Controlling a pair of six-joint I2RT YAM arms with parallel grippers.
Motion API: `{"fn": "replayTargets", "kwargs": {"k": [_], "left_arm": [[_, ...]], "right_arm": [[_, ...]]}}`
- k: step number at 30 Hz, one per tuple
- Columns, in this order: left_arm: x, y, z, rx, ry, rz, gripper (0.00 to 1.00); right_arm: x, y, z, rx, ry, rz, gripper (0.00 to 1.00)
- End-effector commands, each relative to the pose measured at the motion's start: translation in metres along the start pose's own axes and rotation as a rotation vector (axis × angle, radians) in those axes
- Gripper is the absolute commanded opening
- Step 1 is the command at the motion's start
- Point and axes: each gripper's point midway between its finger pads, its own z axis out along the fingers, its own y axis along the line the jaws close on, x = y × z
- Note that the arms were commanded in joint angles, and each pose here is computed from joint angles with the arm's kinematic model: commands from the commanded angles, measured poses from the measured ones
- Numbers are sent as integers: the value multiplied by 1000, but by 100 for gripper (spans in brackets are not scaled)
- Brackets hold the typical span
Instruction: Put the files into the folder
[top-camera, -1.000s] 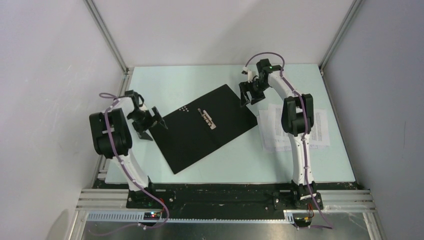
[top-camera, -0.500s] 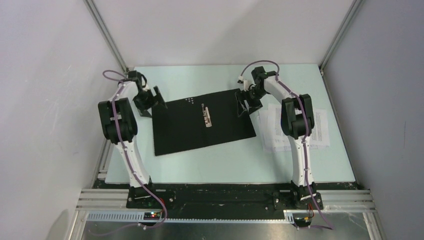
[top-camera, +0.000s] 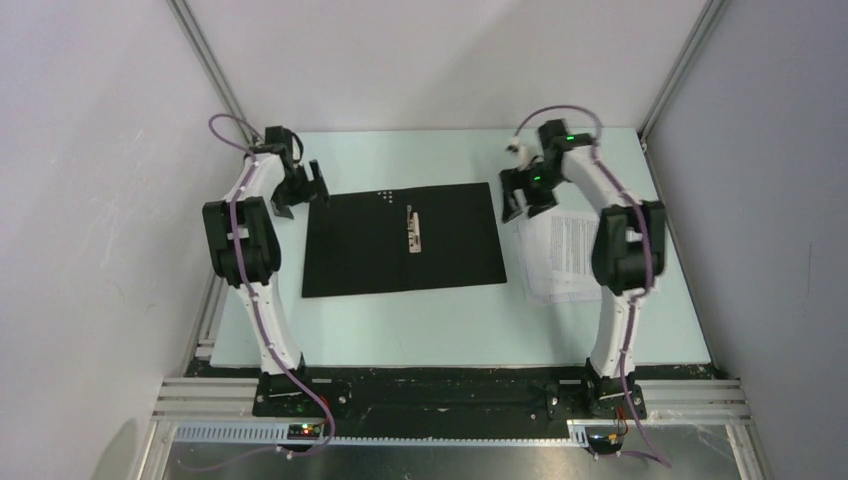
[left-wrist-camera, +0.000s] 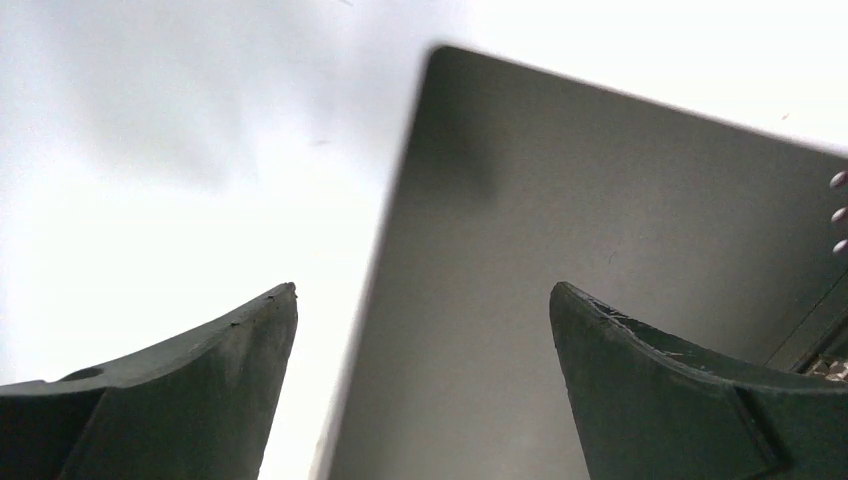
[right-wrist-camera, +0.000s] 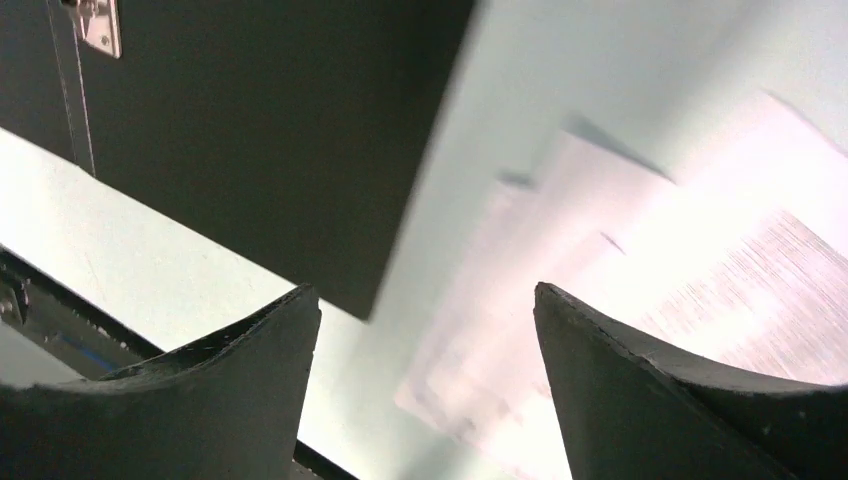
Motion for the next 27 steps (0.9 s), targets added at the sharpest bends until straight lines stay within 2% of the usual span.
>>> {"fn": "replayTargets", "kwargs": {"k": [1, 5, 9, 12, 17, 23, 27], "left_arm": [[-78, 17, -114, -161, -367, 45, 100], [-98, -3, -148, -155, -467, 113, 100], [-100, -53, -162, -19, -494, 222, 100], [-77, -128, -170, 238, -457, 348, 100], [-32, -201, -175, 556, -335, 460, 98], [-3, -228, -161, 652, -222, 478, 98], [0, -226, -151, 628, -202, 498, 98]], "right_arm": [[3, -57, -115, 224, -239, 119, 83], [45, -123, -148, 346, -275, 303, 84], [92, -166, -173, 464, -267, 478, 84], [146, -182, -179, 547, -220, 637, 84], [200, -192, -175, 638, -180, 813, 88], [228, -209, -177, 627, -210, 937, 89], [230, -214, -161, 506, -238, 979, 89]]}}
